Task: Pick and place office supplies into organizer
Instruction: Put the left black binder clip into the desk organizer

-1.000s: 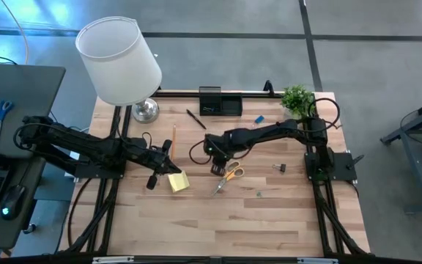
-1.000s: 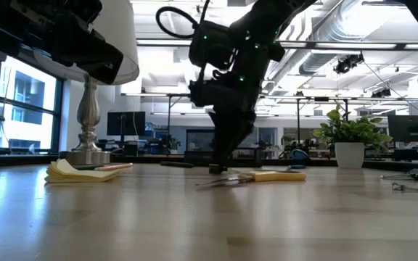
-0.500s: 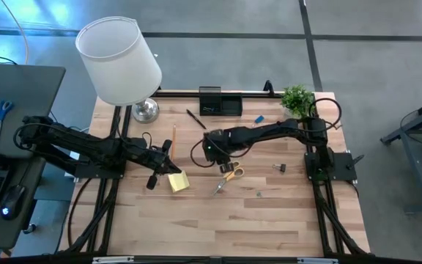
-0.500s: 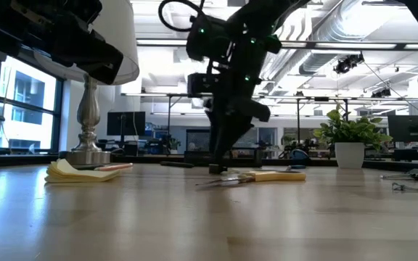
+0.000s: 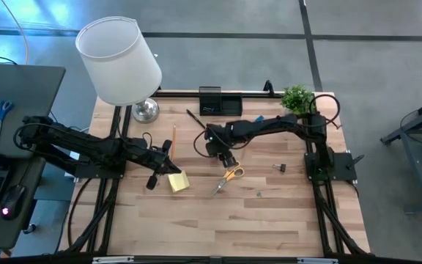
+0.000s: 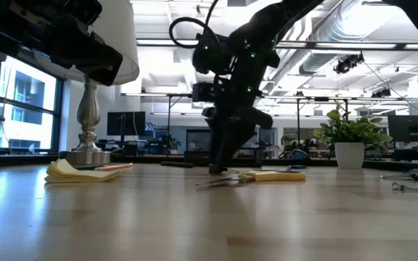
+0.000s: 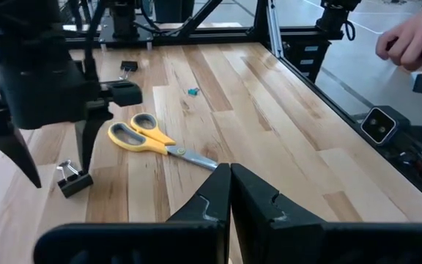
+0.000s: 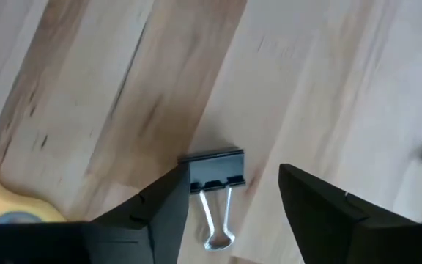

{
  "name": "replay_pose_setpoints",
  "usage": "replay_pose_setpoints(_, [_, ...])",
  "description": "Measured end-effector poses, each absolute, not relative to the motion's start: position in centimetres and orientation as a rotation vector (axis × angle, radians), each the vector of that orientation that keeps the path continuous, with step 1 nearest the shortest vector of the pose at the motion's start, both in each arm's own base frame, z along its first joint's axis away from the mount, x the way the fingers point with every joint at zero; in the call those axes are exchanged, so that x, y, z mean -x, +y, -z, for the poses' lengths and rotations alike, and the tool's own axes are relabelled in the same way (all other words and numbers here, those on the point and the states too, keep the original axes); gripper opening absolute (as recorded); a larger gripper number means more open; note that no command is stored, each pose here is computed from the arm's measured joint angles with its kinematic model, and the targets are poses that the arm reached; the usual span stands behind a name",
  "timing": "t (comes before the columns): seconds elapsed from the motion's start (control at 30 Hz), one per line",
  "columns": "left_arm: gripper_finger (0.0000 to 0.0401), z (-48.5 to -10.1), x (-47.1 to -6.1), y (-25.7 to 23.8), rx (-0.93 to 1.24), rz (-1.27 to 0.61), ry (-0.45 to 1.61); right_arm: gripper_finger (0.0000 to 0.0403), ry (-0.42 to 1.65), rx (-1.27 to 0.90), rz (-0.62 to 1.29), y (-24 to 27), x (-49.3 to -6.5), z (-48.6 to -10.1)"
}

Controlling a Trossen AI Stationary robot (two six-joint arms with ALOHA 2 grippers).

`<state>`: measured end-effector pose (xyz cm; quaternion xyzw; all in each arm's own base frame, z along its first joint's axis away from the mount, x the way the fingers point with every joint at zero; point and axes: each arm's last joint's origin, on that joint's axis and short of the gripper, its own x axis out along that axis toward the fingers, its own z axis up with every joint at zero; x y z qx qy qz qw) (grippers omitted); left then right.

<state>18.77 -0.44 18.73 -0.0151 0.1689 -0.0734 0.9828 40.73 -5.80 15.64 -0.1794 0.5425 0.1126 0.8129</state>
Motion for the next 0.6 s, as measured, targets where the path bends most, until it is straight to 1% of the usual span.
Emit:
replay_pose_setpoints(0.23, [0.0001, -18.7, -18.8, -0.4, 0.030, 0.144, 0.340, 0.0195, 1.149, 0.339, -0.276, -6.2, -40.6, -15.6])
replay_pose_setpoints(0.4, [0.0001, -18.7, -18.8, -0.4, 0.032, 0.144, 0.345, 0.0196, 1.178, 0.324, -0.301, -6.0, -40.8, -14.1])
replay_pose_setpoints(0.6, [0.0001, -18.7, -18.7, -0.4, 0.033, 0.143, 0.347, 0.0182, 1.185, 0.314, -0.309, -6.2, -41.0, -13.5])
